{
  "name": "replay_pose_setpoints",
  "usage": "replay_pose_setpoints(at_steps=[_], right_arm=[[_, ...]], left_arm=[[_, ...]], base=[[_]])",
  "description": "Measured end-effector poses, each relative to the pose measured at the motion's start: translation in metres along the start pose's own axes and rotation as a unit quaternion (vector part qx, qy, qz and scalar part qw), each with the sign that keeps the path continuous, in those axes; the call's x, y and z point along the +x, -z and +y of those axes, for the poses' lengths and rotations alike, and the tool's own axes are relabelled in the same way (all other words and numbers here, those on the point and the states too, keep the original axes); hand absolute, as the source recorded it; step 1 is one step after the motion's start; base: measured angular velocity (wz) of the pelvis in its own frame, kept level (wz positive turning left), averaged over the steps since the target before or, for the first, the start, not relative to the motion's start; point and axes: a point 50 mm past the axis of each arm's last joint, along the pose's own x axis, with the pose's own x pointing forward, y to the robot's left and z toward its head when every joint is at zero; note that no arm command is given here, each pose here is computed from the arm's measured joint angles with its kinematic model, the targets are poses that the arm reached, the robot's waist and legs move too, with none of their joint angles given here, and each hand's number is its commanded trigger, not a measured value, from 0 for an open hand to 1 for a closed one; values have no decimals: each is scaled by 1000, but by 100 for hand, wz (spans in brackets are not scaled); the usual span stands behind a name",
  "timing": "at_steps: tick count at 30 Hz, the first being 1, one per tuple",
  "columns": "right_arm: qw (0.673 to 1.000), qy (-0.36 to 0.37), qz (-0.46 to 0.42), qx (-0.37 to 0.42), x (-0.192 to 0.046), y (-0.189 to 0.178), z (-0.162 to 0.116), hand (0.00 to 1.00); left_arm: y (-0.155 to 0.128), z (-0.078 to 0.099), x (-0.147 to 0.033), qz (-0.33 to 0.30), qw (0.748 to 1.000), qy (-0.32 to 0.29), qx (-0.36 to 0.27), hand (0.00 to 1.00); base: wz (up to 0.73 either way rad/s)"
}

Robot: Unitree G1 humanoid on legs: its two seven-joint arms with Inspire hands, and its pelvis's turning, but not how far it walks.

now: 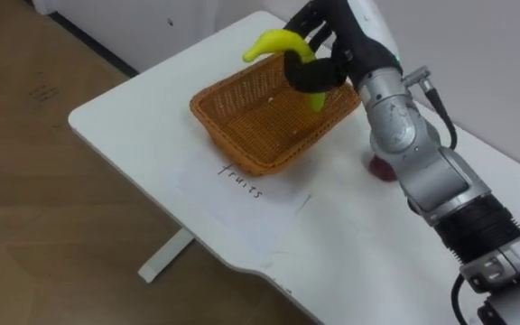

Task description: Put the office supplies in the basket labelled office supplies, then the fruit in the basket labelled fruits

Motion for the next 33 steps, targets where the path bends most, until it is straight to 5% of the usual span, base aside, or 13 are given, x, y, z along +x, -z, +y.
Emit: replay_pose_setpoints(at_steps=[22,24,26,33], right_arm=[[999,-22,44,-9,0,19,14,100],[999,-24,47,-10,0,21,15,38],[998,-25,49,-6,0,22,15,0],[999,-25,44,0,0,21,15,0]], left_arm=[[-3,0,0,-11,1000,-2,13,0],[-4,0,0,-11,1000,-2,12,0],[-4,0,0,-11,1000,-2,12,0],[-4,0,0,-14,1000,-2,12,0]], base=[[6],[0],[2],[3]])
